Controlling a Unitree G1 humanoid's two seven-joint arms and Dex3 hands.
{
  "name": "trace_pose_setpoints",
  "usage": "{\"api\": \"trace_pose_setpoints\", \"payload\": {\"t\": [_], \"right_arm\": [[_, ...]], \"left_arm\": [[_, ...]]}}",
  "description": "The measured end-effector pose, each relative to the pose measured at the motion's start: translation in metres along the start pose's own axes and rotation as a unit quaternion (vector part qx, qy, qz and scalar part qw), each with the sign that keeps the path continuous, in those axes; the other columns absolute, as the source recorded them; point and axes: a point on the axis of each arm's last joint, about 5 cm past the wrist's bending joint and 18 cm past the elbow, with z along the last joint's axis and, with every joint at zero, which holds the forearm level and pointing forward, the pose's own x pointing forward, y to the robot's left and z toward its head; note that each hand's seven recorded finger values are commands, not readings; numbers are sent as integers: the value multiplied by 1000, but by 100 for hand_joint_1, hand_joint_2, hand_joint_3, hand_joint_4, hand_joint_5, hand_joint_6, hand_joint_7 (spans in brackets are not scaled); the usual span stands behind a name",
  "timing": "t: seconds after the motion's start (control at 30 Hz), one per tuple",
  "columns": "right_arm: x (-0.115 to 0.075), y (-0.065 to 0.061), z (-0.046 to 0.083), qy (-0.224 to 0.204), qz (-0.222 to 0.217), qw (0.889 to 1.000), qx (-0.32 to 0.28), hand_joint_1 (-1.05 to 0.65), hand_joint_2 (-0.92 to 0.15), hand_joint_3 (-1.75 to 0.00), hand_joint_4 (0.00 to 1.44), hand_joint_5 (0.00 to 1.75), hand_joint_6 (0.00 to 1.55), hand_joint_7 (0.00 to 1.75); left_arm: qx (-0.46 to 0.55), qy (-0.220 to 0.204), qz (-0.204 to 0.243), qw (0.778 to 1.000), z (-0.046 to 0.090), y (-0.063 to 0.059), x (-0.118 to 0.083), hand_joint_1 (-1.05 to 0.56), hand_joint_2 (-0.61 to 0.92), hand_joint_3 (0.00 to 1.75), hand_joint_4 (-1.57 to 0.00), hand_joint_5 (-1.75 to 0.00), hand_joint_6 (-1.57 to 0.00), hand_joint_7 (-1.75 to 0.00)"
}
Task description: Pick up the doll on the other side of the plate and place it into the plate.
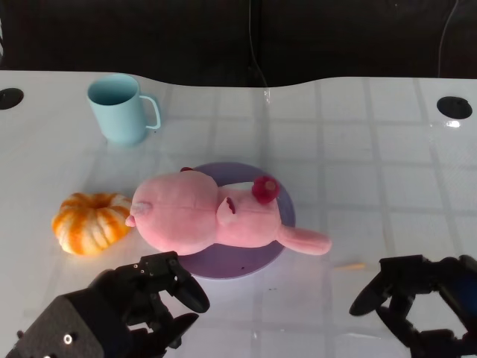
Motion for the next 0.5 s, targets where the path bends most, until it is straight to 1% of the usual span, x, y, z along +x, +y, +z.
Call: {"api": "trace_pose_setpoints", "payload": {"t": [0.13,0.2,0.27,0.3,0.37,0.5], "right_arm": [[1,5,-2,21,4,999,24,11,-44,-109,87,144,88,107],[2,8,-2,55,3,997,47,9,-53,-99,81,153,83,113],[2,8,-2,90,10,994,63,9,-57,-95,79,158,80,120],[2,8,-3,104,15,992,67,9,-58,-94,78,160,80,122],[3,8,-2,119,21,990,71,10,-57,-97,78,165,78,127],[3,9,0,123,26,989,73,8,-56,-100,77,169,77,128]], "left_arm": [[-4,-2,-2,1000,-1,0,-1,-15,92,45,-62,-154,-60,-136],[-1,-4,-2,1000,-1,1,-2,-13,92,46,-61,-154,-59,-137],[1,-6,-2,1000,-1,1,-2,-13,92,47,-60,-154,-59,-137],[3,-6,-3,1000,-1,1,-2,-13,92,48,-60,-154,-58,-137],[6,-3,-3,1000,-1,2,-3,-13,92,48,-60,-155,-58,-137],[7,-6,-5,1000,-1,1,-3,-15,92,48,-60,-156,-57,-138]]}}
